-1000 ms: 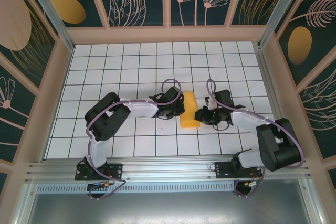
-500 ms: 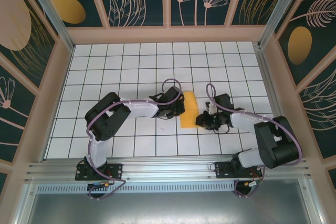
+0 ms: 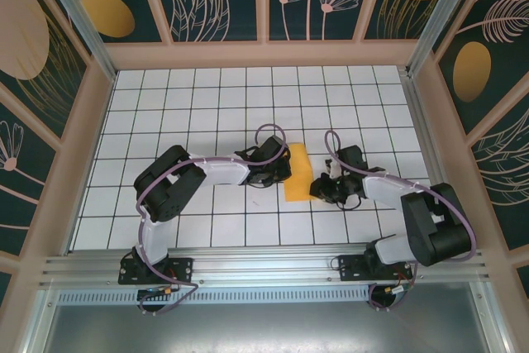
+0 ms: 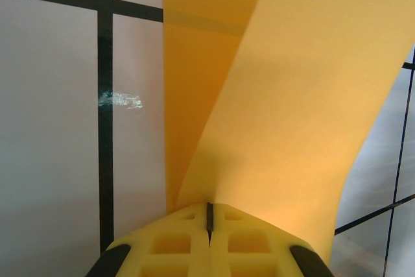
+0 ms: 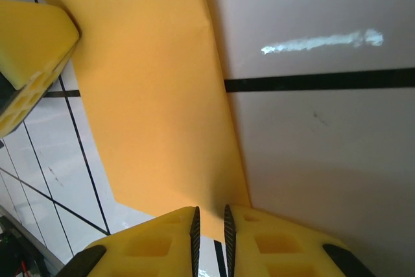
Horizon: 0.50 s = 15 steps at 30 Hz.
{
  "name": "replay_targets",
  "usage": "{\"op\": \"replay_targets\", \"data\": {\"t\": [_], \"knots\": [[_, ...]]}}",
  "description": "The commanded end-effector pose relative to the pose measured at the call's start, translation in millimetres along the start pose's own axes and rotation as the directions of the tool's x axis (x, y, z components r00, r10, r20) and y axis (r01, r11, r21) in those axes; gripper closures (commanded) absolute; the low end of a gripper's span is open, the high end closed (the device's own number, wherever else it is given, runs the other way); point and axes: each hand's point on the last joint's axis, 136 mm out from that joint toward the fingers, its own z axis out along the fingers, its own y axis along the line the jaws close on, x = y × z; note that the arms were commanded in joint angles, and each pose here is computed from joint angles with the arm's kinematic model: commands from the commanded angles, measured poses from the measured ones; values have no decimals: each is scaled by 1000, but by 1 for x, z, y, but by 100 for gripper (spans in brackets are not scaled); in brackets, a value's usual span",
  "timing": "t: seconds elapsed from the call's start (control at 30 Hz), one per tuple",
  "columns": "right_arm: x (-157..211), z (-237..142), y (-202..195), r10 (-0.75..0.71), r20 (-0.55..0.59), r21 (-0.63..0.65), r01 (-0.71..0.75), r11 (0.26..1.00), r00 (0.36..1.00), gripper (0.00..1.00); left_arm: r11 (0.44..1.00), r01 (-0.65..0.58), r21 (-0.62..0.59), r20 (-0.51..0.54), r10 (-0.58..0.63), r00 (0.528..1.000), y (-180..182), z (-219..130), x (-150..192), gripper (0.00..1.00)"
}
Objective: Fold a paper plane with a square sheet of paper (pick it up from the middle)
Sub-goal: Fold the square sheet of paper in half at the center of the table.
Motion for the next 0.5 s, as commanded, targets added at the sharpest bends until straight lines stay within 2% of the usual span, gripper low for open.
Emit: {"op": "replay_targets", "data": {"t": [0.0,0.17,0.47], "knots": [[-27,-20,20,-47,84,-3,47,999,995,78,992,-21,-126,-83,10,997,41,16,25,98],[-59,-26,44,-90,136,-91,103,990,987,79,992,-24,-126,-88,13,996,42,15,26,98],[-78,-1,29,-73,86,-118,83,989,994,81,991,-27,-129,-90,16,996,42,15,27,98]]}}
